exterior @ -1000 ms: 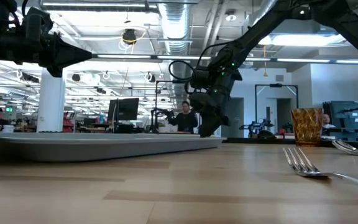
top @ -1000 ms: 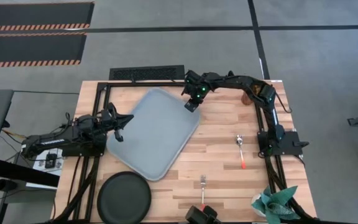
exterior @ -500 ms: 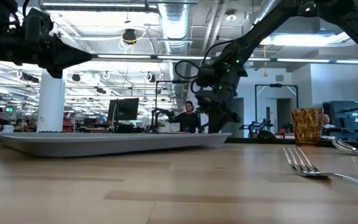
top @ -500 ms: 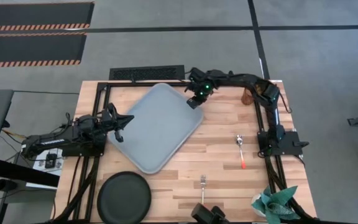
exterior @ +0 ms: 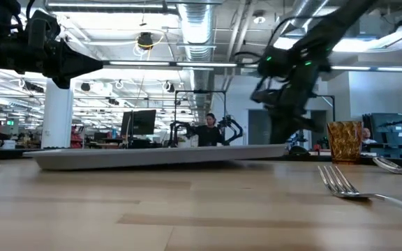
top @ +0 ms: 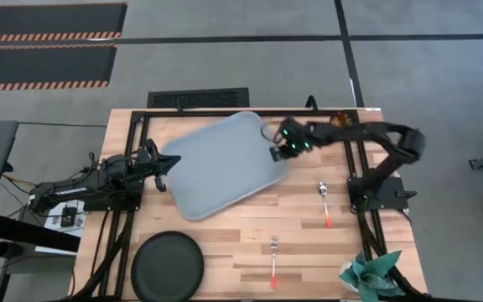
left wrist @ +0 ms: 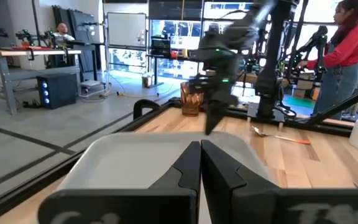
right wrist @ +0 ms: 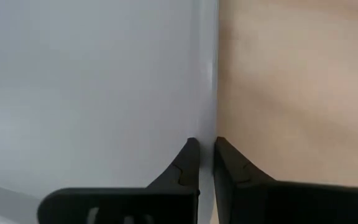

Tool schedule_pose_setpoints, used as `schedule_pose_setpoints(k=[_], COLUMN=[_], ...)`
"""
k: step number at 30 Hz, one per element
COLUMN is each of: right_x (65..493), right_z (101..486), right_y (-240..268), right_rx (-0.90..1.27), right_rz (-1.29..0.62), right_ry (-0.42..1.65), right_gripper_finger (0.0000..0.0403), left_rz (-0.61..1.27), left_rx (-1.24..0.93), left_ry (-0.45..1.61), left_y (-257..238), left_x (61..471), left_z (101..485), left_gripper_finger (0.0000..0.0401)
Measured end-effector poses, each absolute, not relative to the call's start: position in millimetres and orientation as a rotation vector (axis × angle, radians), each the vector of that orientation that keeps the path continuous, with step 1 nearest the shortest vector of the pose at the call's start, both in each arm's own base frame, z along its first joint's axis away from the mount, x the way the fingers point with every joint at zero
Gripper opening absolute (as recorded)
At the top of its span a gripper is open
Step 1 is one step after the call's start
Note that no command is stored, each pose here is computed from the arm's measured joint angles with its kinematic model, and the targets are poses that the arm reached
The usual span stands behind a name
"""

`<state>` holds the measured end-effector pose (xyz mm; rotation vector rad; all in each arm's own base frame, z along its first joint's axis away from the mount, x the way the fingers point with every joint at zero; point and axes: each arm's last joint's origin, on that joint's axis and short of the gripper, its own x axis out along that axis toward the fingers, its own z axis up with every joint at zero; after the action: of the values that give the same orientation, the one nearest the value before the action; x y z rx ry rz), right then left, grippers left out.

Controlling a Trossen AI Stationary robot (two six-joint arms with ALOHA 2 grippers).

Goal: Pick and place plate/cup/fork/spoon on tray
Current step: Prepare the gray serving tray

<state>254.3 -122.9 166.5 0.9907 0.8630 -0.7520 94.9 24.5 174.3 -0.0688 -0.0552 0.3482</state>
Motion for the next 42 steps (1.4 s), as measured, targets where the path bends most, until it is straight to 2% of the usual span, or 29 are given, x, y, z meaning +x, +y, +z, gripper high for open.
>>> schedule_pose_setpoints(k=[8, 16, 29, 35, 42], right_x=[225, 217, 184, 169, 168], right_z=[160, 153, 149, 147, 148], right_y=[-51, -3, 69, 78, 72], right_rx=[1.008, 1.043, 1.172, 1.095, 0.847], right_rz=[-0.874, -0.922, -1.145, -1.186, -1.061], right_ry=[0.781, 0.833, 0.695, 0.756, 0.954], right_gripper_finger=[0.0029, 0.0029, 0.0029, 0.0033, 0.0028], left_rz=[0.348, 0.348, 0.349, 0.349, 0.349], left_rx=[-0.065, -0.068, -0.069, -0.068, -0.069], left_ry=[-0.055, -0.057, -0.056, -0.056, -0.056], left_y=[24, 24, 24, 24, 24], left_x=[95, 95, 95, 95, 95], left_z=[174, 174, 174, 174, 174], left_gripper_finger=[0.0, 0.0, 0.0, 0.0, 0.0])
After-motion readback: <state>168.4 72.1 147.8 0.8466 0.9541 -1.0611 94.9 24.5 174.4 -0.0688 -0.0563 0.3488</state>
